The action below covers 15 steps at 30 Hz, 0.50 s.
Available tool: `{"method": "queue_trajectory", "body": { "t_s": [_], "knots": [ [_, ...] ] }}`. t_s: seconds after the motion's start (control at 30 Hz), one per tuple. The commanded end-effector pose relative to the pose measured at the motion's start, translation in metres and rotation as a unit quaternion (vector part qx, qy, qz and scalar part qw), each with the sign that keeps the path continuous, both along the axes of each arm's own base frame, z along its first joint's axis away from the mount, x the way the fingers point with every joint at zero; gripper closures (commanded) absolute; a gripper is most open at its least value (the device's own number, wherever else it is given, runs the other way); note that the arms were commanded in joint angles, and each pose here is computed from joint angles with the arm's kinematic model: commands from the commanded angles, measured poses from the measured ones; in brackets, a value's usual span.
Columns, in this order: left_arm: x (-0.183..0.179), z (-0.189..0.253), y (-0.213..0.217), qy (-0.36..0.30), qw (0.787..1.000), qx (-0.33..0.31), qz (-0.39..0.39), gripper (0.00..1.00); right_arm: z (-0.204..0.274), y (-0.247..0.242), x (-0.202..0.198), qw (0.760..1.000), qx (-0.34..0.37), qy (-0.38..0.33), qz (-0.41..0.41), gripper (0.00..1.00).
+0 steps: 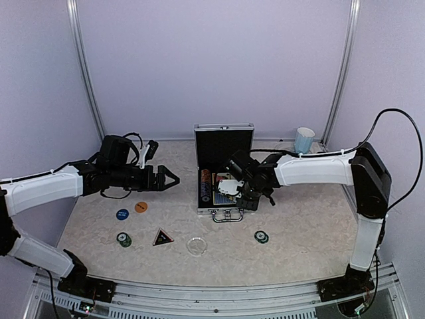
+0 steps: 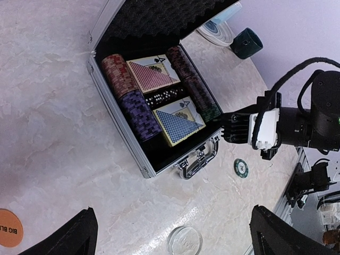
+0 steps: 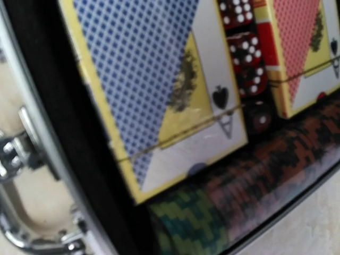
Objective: Pack up texas hold em set
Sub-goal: Place the poker chip in the slot.
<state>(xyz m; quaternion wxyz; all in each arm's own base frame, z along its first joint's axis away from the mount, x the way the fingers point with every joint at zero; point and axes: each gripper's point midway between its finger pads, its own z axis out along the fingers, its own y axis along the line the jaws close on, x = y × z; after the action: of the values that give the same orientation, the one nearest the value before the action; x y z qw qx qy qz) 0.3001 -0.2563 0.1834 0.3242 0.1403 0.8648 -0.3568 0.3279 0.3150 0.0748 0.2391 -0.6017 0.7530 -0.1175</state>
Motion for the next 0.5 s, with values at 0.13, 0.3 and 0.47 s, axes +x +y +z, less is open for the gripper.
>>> {"method": "queue_trajectory", "body": {
  "t_s": [0.13,0.3,0.47],
  "knots": [
    [0.005,0.003,0.004,-0.008,1.0,-0.008,0.009,0.01,0.007,0.007,0.01,1.0,0.002,-0.03,-0.002,0.73],
    [0.006,0.005,0.003,-0.009,1.0,-0.012,0.009,0.01,0.025,0.001,0.025,0.997,-0.006,-0.079,-0.025,0.69],
    [0.006,0.01,0.002,-0.016,1.0,-0.013,0.006,0.01,0.056,-0.001,0.03,0.993,0.023,-0.108,-0.05,0.56]
  ]
}}
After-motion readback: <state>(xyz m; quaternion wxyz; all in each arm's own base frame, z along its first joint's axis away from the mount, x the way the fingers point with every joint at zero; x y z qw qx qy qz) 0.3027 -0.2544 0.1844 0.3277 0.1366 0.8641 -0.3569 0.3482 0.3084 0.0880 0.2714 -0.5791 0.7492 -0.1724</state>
